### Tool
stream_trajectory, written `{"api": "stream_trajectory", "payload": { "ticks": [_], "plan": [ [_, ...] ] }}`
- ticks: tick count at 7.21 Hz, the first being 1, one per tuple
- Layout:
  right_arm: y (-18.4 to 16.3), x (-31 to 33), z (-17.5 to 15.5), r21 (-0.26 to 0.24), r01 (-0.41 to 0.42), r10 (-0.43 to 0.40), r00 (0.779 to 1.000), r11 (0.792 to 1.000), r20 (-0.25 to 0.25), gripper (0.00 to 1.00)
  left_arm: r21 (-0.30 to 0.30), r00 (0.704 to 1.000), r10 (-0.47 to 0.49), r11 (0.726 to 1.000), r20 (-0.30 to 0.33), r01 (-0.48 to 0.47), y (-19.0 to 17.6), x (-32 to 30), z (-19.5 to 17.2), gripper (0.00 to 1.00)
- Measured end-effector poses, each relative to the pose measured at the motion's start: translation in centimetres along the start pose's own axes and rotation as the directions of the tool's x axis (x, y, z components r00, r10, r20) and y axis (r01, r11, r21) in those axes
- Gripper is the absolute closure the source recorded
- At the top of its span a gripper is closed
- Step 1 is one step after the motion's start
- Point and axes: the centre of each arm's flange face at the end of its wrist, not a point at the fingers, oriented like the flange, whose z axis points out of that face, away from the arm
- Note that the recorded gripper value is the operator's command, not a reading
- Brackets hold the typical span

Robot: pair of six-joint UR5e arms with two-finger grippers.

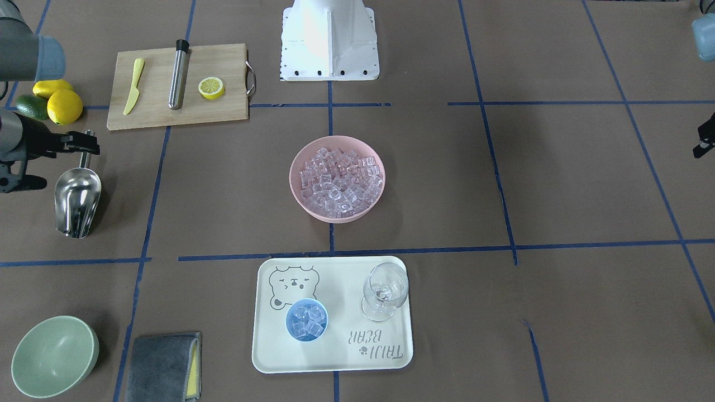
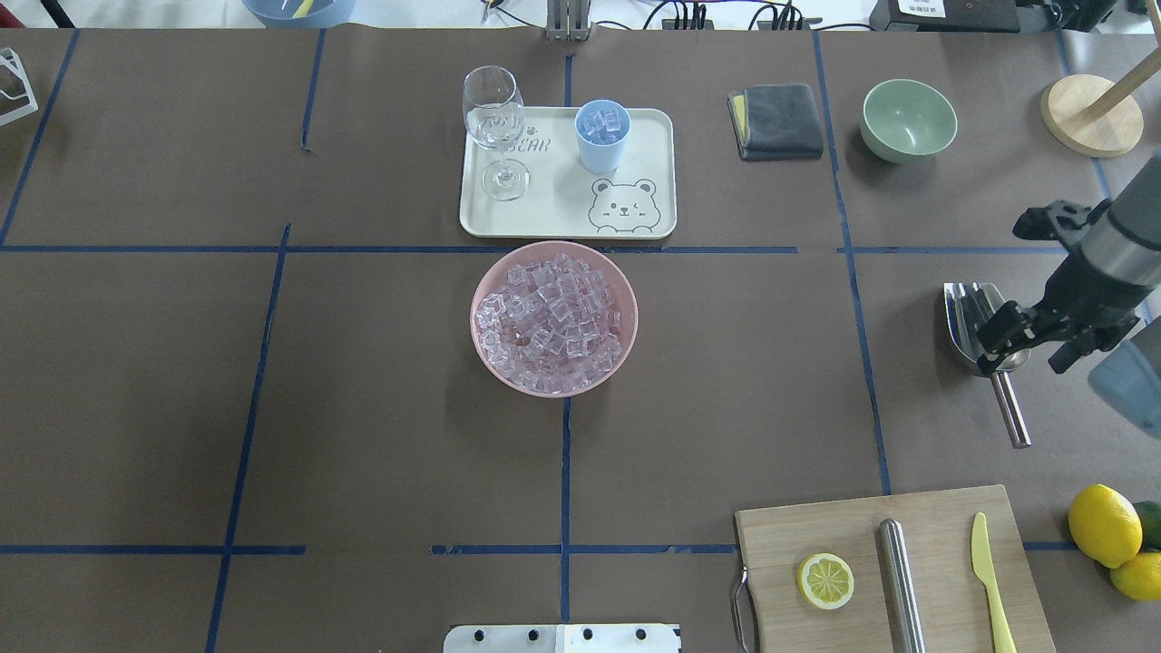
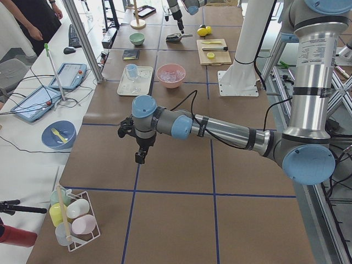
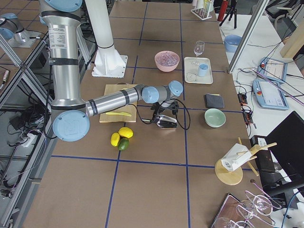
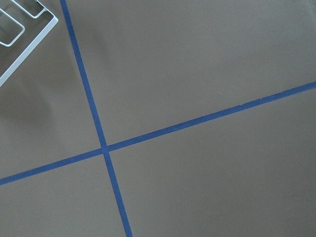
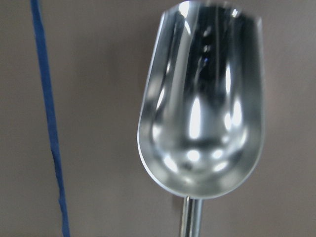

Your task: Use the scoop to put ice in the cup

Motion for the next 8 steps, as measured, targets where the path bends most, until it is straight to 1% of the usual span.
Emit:
{"api": "stream_trajectory", "payload": {
  "ticks": [1,2,3,4,5,6,7,8],
  "plan": [
    [-0.7,2.1,-4.1,0.123,0.012,-0.013,1.0,0.992,0.006,0.0,-0.002,1.0,-0.002,1.0,0.0,0.002,0.1,0.0,0.0,0.0],
    [-1.0,4.9,-7.5,0.224,0.044,-0.039,0.999,0.974,-0.026,0.0,-0.004,1.0,-0.005,1.0,0.0,0.005,0.2,-0.1,0.1,0.0],
    [-1.2,8.4,-9.5,0.275,0.103,-0.081,0.993,0.956,-0.088,0.0,-0.007,1.0,-0.01,1.0,0.001,0.01,0.5,-0.3,0.2,0.0],
    [-1.2,13.0,-10.5,0.285,0.149,-0.114,0.984,0.947,-0.134,0.0,-0.008,1.0,-0.018,1.0,0.003,0.018,1.0,-0.7,0.1,0.0],
    [-0.9,18.2,-11.1,0.281,0.177,-0.139,0.979,0.943,-0.152,0.0,-0.007,1.0,-0.022,1.0,0.007,0.022,1.5,-1.5,-0.1,0.0],
    [0.2,22.8,-11.3,0.283,0.173,-0.138,0.981,0.944,-0.137,0.0,-0.015,1.0,-0.014,1.0,0.01,0.014,2.5,-2.5,-0.1,0.0],
    [1.9,26.2,-11.2,0.289,0.145,-0.117,0.987,0.946,-0.111,0.0,-0.04,1.0,-0.006,0.999,0.014,0.006,3.8,-4.0,-0.2,0.0],
    [3.4,27.7,-10.9,0.295,0.124,-0.099,0.99,0.947,-0.097,0.0,-0.077,1.0,-0.011,0.997,0.014,0.012,5.3,-6.1,-0.5,0.0]
  ]
}}
